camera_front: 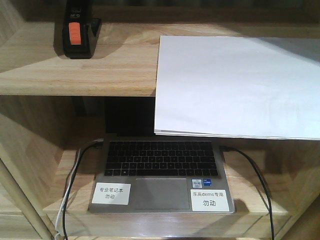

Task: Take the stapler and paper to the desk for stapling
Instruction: 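Lower the left gripper onto the black stapler and close it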

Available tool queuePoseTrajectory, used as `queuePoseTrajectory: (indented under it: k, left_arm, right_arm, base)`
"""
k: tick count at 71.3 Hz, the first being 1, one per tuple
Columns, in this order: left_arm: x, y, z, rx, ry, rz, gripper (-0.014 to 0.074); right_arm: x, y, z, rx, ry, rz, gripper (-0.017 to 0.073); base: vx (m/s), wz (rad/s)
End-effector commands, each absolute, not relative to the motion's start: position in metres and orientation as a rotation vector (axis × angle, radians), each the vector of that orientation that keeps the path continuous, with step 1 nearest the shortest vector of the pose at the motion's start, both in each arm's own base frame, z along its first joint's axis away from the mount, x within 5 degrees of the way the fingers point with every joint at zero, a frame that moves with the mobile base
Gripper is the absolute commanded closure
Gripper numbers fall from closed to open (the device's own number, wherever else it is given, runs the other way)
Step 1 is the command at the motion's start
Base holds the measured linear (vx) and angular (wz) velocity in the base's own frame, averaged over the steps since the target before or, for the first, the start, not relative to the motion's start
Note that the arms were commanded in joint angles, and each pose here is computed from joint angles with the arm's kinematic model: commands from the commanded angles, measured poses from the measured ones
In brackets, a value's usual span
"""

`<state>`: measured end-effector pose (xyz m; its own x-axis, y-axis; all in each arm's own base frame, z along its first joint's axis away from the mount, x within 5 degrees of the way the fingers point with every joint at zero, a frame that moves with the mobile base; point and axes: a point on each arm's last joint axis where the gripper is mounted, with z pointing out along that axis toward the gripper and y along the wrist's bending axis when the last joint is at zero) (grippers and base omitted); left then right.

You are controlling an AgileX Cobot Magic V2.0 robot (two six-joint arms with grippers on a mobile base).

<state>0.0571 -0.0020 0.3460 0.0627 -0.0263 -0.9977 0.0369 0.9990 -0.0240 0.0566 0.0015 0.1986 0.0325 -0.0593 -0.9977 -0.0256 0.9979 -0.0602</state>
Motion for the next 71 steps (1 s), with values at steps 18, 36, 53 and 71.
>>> queuePoseTrajectory:
  k: [18, 36, 53, 71]
  left_arm:
    - [0.053, -0.002, 0.373, 0.002, 1.365, -0.061, 0.041]
    - [0.05, -0.003, 0.382, 0.011, 1.347, -0.092, 0.0152]
    - [0.059, -0.011, 0.381, 0.084, 1.39, -0.206, 0.0097]
    - [0.071, -0.034, 0.404, 0.353, 1.441, -0.298, 0.0097]
  right_arm:
    - [0.056, 0.002, 0.207, -0.078, 1.458, -0.031, 0.0569]
    - [0.056, 0.002, 0.207, -0.078, 1.458, -0.031, 0.0569]
    - [0.056, 0.002, 0.207, -0.078, 1.458, -0.031, 0.0569]
    - [0.056, 0.002, 0.207, -0.078, 1.458, -0.031, 0.0569]
  base:
    - [0.0, 0.0]
    - [0.0, 0.0]
    - [0.0, 0.0]
    - [0.0, 0.0]
